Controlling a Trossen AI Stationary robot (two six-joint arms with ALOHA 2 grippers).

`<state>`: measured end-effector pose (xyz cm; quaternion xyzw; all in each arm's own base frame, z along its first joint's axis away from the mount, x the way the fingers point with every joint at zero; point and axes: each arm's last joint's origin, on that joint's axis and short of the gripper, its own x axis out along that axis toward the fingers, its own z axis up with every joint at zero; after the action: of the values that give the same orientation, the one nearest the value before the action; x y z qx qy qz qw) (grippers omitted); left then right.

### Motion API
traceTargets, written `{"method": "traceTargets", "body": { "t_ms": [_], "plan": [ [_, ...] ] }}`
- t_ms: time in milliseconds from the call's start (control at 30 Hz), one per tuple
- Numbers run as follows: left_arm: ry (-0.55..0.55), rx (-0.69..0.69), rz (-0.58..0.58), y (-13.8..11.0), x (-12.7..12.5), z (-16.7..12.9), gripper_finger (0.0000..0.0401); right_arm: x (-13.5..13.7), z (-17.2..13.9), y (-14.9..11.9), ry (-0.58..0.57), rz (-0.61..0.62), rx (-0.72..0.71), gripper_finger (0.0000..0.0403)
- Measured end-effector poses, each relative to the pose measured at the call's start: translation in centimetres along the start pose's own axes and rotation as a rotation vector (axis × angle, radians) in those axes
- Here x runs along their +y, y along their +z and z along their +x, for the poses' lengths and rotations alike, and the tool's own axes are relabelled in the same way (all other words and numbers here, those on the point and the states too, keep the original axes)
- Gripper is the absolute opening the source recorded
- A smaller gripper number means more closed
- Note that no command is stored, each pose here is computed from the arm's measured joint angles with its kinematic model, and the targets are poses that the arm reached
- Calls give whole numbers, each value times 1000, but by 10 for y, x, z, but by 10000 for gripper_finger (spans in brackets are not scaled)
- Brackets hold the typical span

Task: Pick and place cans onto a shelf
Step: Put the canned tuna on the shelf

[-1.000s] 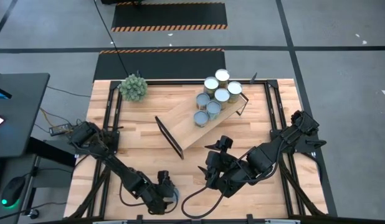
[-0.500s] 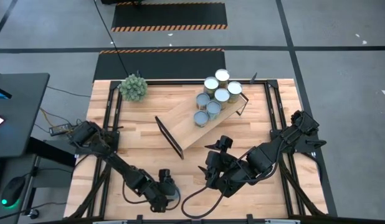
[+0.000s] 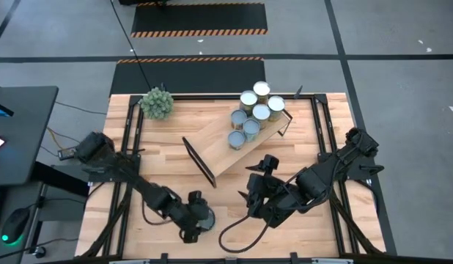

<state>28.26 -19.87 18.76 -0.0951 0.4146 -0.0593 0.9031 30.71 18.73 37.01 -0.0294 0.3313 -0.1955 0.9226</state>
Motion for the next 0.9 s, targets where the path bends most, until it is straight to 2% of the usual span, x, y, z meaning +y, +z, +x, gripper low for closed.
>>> {"method": "traceTargets", "body": {
  "t_ms": [233,333,533,700,900],
  "plan": [
    [-72,-192,-134,57,20,-56,293,-24,-15,2,-44,36,10,373],
    [-43,-243,-141,82,34,-78,293,-31,-16,1,-67,51,26,373],
    [73,-228,-95,120,72,-105,293,-34,-14,2,-91,48,25,373],
    [145,-184,-64,135,112,-115,293,-39,-16,4,-141,53,-16,373],
    [227,-44,14,131,155,-120,293,-49,-21,9,-156,96,-52,373]
  ]
}}
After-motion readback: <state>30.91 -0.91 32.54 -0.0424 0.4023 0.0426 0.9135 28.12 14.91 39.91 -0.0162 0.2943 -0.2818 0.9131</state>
